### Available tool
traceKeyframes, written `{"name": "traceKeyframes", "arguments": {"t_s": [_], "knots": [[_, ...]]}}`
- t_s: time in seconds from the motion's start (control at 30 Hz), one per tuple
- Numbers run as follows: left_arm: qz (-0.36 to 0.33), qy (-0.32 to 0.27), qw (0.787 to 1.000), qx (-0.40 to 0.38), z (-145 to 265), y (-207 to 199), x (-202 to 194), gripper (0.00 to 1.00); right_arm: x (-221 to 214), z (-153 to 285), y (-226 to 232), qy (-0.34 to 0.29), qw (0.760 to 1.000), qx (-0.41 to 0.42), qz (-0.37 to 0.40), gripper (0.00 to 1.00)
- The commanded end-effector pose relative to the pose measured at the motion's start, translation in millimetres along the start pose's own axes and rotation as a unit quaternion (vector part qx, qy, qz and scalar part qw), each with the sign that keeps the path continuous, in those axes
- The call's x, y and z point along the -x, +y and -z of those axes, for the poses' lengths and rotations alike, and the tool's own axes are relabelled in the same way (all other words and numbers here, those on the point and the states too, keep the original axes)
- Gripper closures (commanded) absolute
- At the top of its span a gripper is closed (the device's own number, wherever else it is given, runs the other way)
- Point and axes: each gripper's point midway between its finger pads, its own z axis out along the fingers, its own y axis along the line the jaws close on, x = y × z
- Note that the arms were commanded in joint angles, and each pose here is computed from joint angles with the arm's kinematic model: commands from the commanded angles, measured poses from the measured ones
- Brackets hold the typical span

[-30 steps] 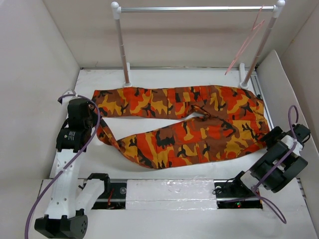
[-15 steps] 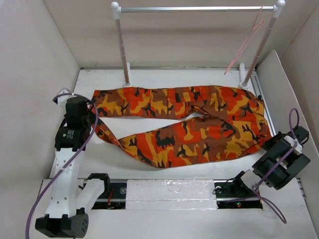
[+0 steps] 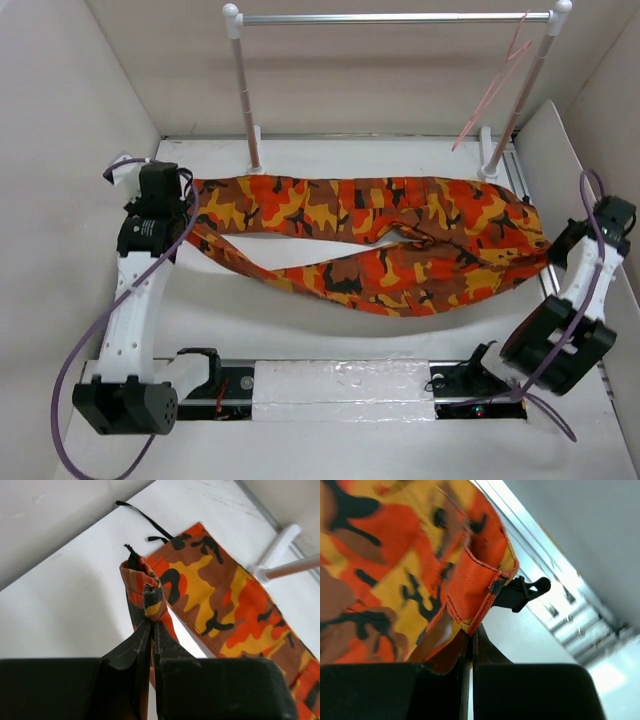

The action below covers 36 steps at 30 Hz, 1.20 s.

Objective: Place the trousers on the hanger
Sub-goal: Fold the trousers at the center of the board.

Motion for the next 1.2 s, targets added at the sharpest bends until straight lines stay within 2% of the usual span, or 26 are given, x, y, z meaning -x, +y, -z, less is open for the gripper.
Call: {"name": "traceKeyframes", "arguments": {"t_s": [0.0, 0.1, 0.17, 0.3, 0.4, 0.43, 0.5, 0.53, 0.57, 0.6, 0.63, 0.67, 0.7, 0.73, 0.77, 0.8, 0.83, 0.87, 0.9, 0.97, 1.0, 1.03, 1.1, 1.17], "knots": [[0.015, -0.039, 0.998, 0.042, -23.9, -3.1, 18.6, 1.0, 70.8, 4.9, 23.8, -0.066, 0.997, -0.01, 0.034, 1.0], [-0.001, -0.047, 0.995, 0.087, -43.8, 1.8, 16.7, 1.0, 108.9, -9.9, 64.7, -0.076, 0.995, 0.014, 0.062, 1.0], [-0.004, -0.053, 0.992, 0.118, -54.2, 11.8, 26.1, 1.0, 114.6, -20.1, 89.4, -0.062, 0.994, 0.026, 0.084, 1.0], [-0.004, -0.016, 0.982, 0.186, -94.7, 42.2, 19.5, 1.0, 136.5, -51.5, 130.7, -0.063, 0.992, 0.064, 0.093, 1.0], [-0.007, -0.013, 0.978, 0.206, -109.2, 44.5, 25.3, 1.0, 151.5, -68.3, 155.1, -0.066, 0.989, 0.084, 0.107, 1.0], [0.0, -0.028, 0.98, 0.197, -113.2, 32.3, 43.5, 1.0, 168.8, -74.0, 171.2, -0.081, 0.985, 0.112, 0.107, 1.0], [-0.008, -0.02, 0.979, 0.201, -125.6, 28.3, 39.8, 1.0, 175.8, -75.2, 176.9, -0.089, 0.983, 0.122, 0.105, 1.0], [-0.002, -0.029, 0.981, 0.193, -131.2, 18.0, 52.0, 1.0, 180.9, -76.5, 182.5, -0.092, 0.982, 0.132, 0.104, 1.0], [-0.011, -0.023, 0.981, 0.191, -149.0, 7.1, 54.0, 1.0, 204.1, -83.6, 194.3, -0.11, 0.979, 0.143, 0.099, 1.0], [-0.023, -0.006, 0.979, 0.201, -162.9, 9.0, 39.8, 1.0, 204.3, -83.6, 194.6, -0.109, 0.979, 0.143, 0.096, 1.0], [-0.014, -0.018, 0.981, 0.191, -170.7, -6.3, 57.4, 1.0, 204.7, -88.3, 202.9, -0.103, 0.978, 0.15, 0.098, 1.0], [-0.027, -0.003, 0.98, 0.198, -179.7, -9.3, 54.6, 1.0, 220.4, -100.2, 211.7, -0.112, 0.977, 0.155, 0.097, 1.0], [-0.049, 0.025, 0.974, 0.219, -209.6, -8.6, 32.3, 1.0, 226.0, -105.6, 221.0, -0.115, 0.975, 0.16, 0.099, 1.0], [-0.036, 0.002, 0.977, 0.208, -216.8, -25.9, 57.0, 1.0, 225.4, -111.2, 223.3, -0.103, 0.977, 0.162, 0.096, 1.0], [-0.04, 0.001, 0.977, 0.208, -226.2, -30.7, 59.1, 1.0, 228.9, -120.1, 227.9, -0.103, 0.976, 0.166, 0.094, 1.0], [-0.072, 0.031, 0.976, 0.204, -255.3, -34.5, 35.4, 1.0, 235.1, -137.2, 235.7, -0.107, 0.975, 0.173, 0.084, 1.0], [-0.066, 0.024, 0.981, 0.181, -262.7, -49.4, 44.9, 1.0, 235.4, -143.5, 243.6, -0.106, 0.973, 0.191, 0.08, 0.94], [-0.058, 0.029, 0.984, 0.164, -275.5, -52.4, 40.2, 1.0, 235.2, -149.5, 249.1, -0.105, 0.971, 0.203, 0.075, 0.63], [-0.062, 0.065, 0.986, 0.138, -287.0, -58.5, 15.4, 0.94, 227.9, -159.2, 253.1, -0.094, 0.971, 0.213, 0.064, 0.47], [-0.068, 0.093, 0.982, 0.148, -294.0, -49.6, -1.1, 0.69, 222.3, -160.1, 263.0, -0.088, 0.964, 0.243, 0.061, 0.32], [-0.077, 0.103, 0.98, 0.151, -300.2, -47.9, -9.0, 0.35, 220.3, -159.0, 261.6, -0.087, 0.964, 0.242, 0.063, 0.3], [-0.081, 0.099, 0.98, 0.151, -300.4, -48.4, -5.6, 0.2, 214.1, -154.5, 256.0, -0.083, 0.966, 0.234, 0.067, 0.29], [-0.067, 0.085, 0.983, 0.151, -291.7, -46.5, 11.1, 0.04, 207.3, -143.4, 256.7, -0.089, 0.965, 0.236, 0.076, 0.27], [-0.045, 0.067, 0.986, 0.146, -283.5, -48.9, 21.6, 0.03, 200.8, -122.4, 250.1, -0.107, 0.962, 0.239, 0.077, 0.28]]}}
